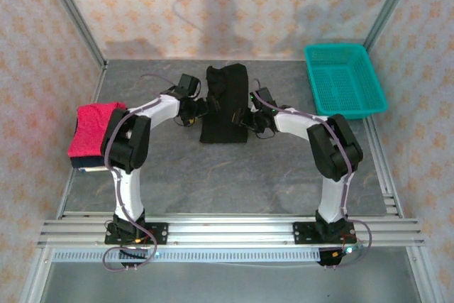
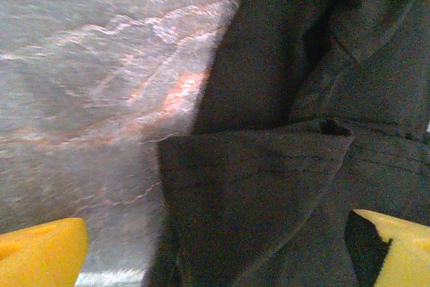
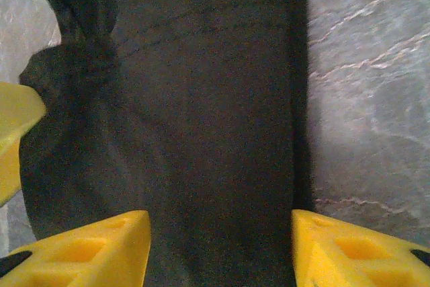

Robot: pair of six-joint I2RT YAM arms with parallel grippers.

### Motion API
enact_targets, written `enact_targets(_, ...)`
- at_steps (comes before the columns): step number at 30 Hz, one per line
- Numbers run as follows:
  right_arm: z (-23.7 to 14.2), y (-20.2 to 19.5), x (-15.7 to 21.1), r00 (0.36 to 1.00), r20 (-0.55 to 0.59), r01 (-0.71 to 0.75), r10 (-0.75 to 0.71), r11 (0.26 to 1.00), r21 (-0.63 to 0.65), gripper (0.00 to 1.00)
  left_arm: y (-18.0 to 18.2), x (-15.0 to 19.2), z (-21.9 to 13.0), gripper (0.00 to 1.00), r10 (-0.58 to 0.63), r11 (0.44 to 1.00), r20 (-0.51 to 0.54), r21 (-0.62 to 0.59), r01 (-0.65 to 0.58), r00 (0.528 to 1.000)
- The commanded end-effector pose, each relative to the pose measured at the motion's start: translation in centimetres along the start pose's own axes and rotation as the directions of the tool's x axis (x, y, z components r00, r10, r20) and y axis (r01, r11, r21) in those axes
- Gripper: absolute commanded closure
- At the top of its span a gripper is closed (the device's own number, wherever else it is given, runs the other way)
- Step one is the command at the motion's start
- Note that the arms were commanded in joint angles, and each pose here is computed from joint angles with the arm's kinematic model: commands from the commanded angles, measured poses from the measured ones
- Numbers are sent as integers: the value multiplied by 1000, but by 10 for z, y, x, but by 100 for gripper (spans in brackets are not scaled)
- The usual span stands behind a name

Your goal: Fold and stack the t-shirts

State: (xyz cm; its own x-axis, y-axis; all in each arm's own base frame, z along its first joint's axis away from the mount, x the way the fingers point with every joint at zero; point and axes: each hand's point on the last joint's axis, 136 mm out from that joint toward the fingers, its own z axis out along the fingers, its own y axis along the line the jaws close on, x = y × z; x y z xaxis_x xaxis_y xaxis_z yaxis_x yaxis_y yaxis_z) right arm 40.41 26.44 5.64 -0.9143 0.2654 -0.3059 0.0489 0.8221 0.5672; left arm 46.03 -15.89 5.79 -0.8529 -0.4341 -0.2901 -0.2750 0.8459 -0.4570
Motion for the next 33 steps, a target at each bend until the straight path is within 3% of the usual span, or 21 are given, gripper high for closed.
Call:
enact_targets(1,5,-16,13,999,-37,-20,21,999,49,54,3,-2,-28,0,22,1000,46,-15,-21,999)
enact_targets(6,7,-24,26,997,-74,-25,30,997,68,67,14,33,-24,1,-29,998,-2,50,29,1000)
enact_targets(10,10,-26,38,993,-117,-7,17,996,87,67,16,61,-18,8,-36,996,-38,79,39,999)
enact_targets(19,11,-31,50,990,-141,-7,21,995,100,71,20,87,-20,51,0,999,-59,33,2,998)
enact_targets(24,10,-35,53,989,-145,-8,23,994,108,71,19,99,-20,53,4,1000,-71,21,-2,997)
enact_targets(29,10,-34,56,988,-151,-11,27,995,101,80,26,109,-17,84,-7,1000,-87,0,8,996)
enact_targets(33,2,-37,63,987,-158,-12,28,995,102,83,31,121,-22,91,-20,1000,-98,0,20,995)
